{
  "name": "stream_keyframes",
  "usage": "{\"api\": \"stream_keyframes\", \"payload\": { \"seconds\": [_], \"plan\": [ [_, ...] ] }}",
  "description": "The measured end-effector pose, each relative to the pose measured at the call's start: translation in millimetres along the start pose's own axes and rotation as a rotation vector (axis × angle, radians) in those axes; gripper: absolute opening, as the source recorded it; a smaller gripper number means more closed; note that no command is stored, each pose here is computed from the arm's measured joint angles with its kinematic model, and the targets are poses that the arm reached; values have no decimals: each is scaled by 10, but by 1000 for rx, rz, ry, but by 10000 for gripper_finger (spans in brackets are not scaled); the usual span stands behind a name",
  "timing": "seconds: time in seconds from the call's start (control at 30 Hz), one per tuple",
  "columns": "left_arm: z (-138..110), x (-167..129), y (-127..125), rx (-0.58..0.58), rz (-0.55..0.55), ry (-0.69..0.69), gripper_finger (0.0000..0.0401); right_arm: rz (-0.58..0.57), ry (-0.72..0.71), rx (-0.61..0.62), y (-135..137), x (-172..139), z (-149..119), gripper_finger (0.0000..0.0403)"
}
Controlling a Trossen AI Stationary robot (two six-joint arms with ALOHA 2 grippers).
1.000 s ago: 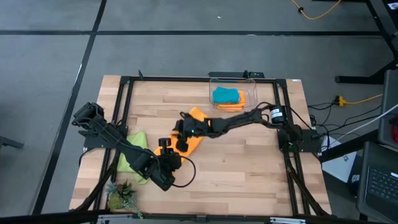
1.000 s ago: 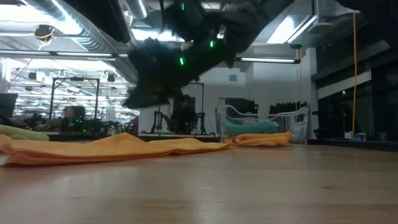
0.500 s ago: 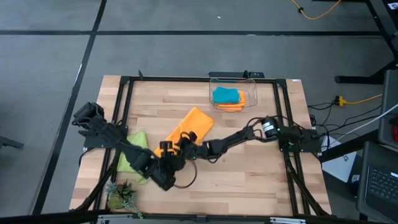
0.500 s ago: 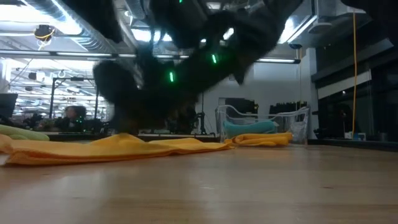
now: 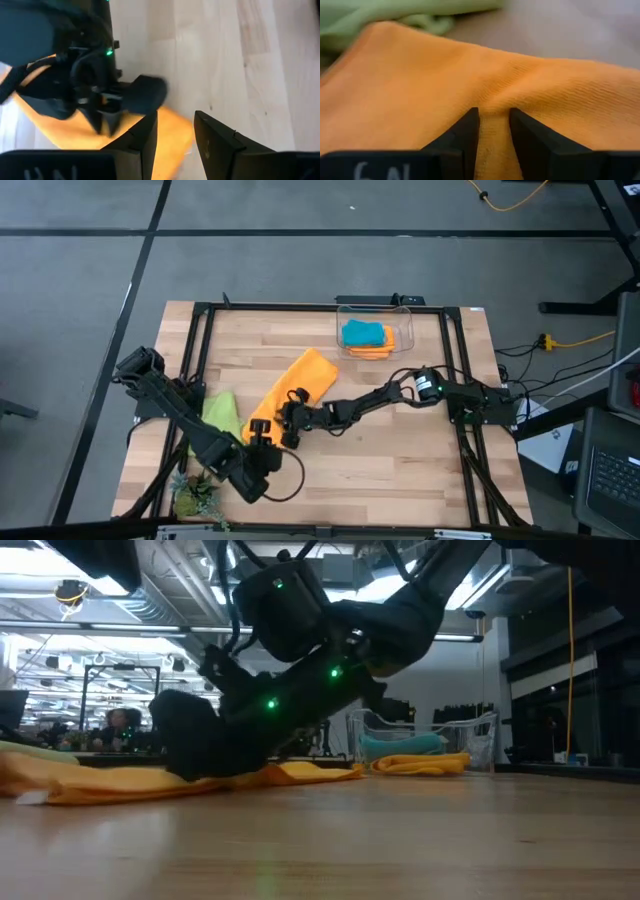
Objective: Fold microfiber towels
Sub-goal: Fold the orange microfiber towel
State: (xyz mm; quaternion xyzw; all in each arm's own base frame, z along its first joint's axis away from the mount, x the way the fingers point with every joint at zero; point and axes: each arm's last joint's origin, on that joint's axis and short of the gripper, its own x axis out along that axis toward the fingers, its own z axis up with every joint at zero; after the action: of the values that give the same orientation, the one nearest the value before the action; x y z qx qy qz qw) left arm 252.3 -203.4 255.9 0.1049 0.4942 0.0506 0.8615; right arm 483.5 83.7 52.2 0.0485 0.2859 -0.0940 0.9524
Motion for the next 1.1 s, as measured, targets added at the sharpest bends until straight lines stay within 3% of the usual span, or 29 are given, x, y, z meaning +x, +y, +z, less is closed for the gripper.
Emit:
{"api": "stream_keyframes", "payload": {
  "seconds": [0.13, 0.23, 0.47, 0.67, 0.87, 1.0, 1.1],
  "plan": [
    [-2, -1, -2, 1, -1, 1, 123, 298, 43, -138, -31, 4, 51, 117],
    [-3, -2, -4, 2, -4, 2, 123, 467, 61, -172, -119, 20, 73, 117],
    [-3, -2, -4, 1, -5, 3, 123, 631, 177, -107, -502, 20, 147, 117],
    [-3, -2, -5, 1, -7, 4, 123, 622, 280, -45, -671, -112, 269, 117],
    [-5, -2, -1, 3, 0, 3, 123, 538, 410, -106, -689, -526, 500, 117],
    [-4, 0, 5, 4, 10, 0, 123, 437, 374, -182, -609, -820, 761, 117],
    [4, 6, 18, 3, 22, -5, 123, 406, 404, -202, -562, -969, 811, 117]
  ]
}}
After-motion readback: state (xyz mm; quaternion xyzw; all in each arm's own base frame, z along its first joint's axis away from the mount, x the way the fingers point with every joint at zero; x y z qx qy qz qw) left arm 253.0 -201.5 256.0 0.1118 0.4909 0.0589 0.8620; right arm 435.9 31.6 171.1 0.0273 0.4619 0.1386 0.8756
